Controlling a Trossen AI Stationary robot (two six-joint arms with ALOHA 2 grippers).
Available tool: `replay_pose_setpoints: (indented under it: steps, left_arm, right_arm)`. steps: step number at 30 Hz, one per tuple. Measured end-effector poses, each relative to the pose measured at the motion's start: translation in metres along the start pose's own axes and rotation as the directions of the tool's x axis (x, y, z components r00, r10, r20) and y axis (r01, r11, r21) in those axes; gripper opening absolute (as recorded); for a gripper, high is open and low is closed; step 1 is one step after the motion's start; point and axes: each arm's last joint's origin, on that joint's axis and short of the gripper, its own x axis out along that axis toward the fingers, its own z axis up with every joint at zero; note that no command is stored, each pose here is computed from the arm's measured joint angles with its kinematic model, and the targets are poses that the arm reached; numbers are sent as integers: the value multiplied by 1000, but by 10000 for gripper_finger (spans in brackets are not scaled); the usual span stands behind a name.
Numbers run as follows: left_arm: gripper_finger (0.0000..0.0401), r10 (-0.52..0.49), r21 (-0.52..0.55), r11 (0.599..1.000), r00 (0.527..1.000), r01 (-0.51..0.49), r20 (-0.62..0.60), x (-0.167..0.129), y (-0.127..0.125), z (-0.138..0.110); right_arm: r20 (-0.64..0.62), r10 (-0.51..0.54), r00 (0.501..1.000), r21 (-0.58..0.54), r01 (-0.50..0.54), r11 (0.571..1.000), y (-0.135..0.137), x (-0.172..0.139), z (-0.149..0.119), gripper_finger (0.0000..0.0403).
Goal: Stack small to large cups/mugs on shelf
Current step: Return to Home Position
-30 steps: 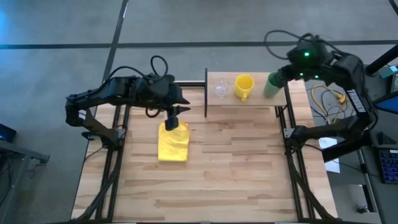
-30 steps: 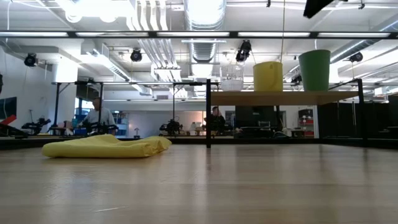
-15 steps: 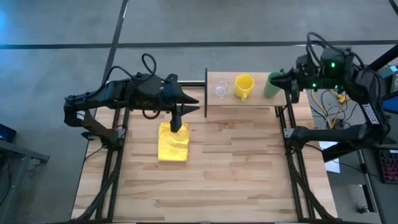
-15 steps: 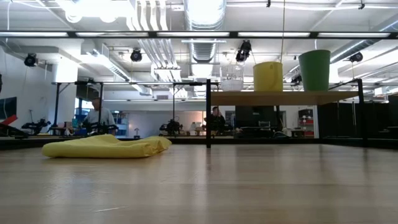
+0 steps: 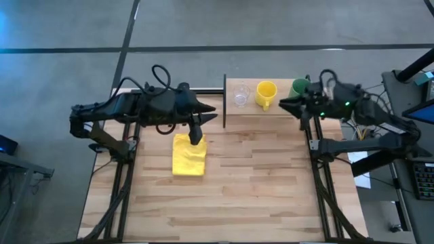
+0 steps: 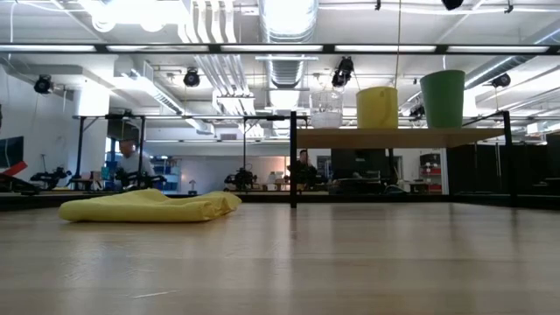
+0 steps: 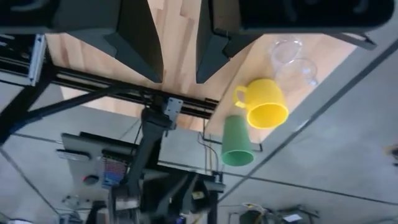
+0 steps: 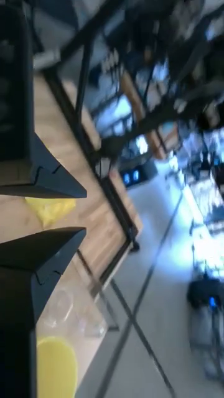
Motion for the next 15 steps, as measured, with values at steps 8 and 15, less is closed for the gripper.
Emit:
replay_pose_setpoints:
  steps: [8,15]
  left_arm:
    - [82,19,-23,1000,998,-18,54,4,-10,-6]
    - [82,29,-163,986,1000,-28,1,-7,2,-43]
  right_arm:
    - [-25,-147,989,-6,147,989,-7,20,-27,82]
    - [15,-125,992,22,124,992,-6,9,-25,73]
